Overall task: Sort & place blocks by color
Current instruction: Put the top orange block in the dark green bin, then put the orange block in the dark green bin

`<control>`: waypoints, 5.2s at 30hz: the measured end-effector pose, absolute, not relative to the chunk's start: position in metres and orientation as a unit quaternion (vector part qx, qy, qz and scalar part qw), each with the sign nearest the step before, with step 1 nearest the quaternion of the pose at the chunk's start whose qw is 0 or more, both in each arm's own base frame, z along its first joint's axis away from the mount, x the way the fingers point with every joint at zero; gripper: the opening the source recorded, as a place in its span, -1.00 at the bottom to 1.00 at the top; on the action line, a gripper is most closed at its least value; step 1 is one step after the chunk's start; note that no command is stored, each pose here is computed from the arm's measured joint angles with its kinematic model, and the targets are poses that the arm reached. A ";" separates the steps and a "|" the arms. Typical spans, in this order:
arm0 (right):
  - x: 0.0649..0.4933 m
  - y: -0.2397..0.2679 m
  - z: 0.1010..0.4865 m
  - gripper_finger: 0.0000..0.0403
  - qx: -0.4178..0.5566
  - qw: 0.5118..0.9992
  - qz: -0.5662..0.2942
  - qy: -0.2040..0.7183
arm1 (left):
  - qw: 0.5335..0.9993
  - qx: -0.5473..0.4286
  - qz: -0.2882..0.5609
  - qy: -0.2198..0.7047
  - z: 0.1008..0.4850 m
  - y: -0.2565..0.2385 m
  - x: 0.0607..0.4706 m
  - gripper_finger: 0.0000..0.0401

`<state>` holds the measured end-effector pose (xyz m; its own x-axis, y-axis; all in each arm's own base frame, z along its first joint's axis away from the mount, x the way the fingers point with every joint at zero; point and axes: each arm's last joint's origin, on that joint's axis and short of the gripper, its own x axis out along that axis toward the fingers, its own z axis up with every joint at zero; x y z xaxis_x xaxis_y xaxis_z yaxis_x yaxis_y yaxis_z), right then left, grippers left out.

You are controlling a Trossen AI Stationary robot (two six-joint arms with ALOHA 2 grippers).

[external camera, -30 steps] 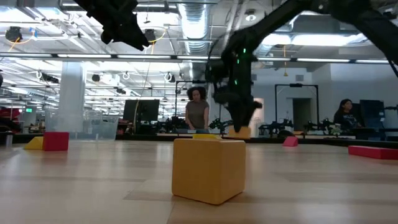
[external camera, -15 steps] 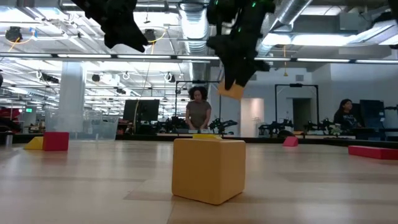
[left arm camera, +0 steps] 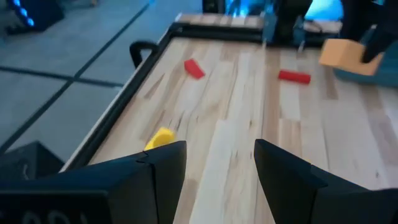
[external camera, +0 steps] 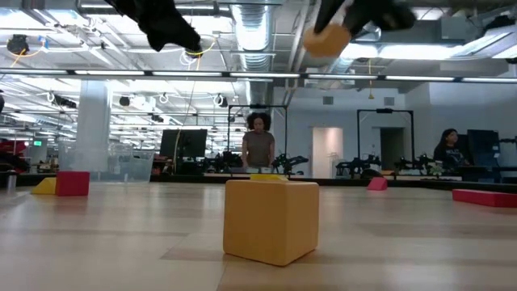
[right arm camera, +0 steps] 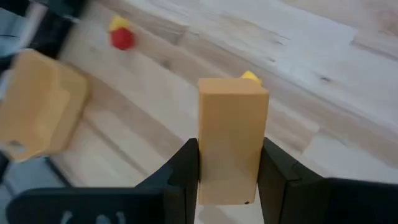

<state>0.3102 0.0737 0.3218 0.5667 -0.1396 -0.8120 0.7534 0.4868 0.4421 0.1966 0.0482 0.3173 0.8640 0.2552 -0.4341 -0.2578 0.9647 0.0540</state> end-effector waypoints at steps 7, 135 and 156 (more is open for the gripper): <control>0.277 0.091 0.358 -0.41 0.381 0.835 -0.202 0.342 | 0.985 -0.022 0.116 0.130 0.334 0.048 0.203 -0.09; 0.254 0.090 0.290 0.21 0.323 0.901 -0.122 0.261 | 0.951 -0.133 0.185 0.211 0.311 -0.024 0.198 -0.09; 0.344 0.142 0.264 -0.22 0.370 0.871 -0.078 0.313 | 0.951 0.023 0.039 0.304 0.296 -0.031 0.204 -0.09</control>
<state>0.3442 0.1418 0.2639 0.7916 0.0952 -0.6036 0.3682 0.7141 0.5954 0.2040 -0.0311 0.2961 0.8116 0.0876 -0.5776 -0.0601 0.9960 0.0667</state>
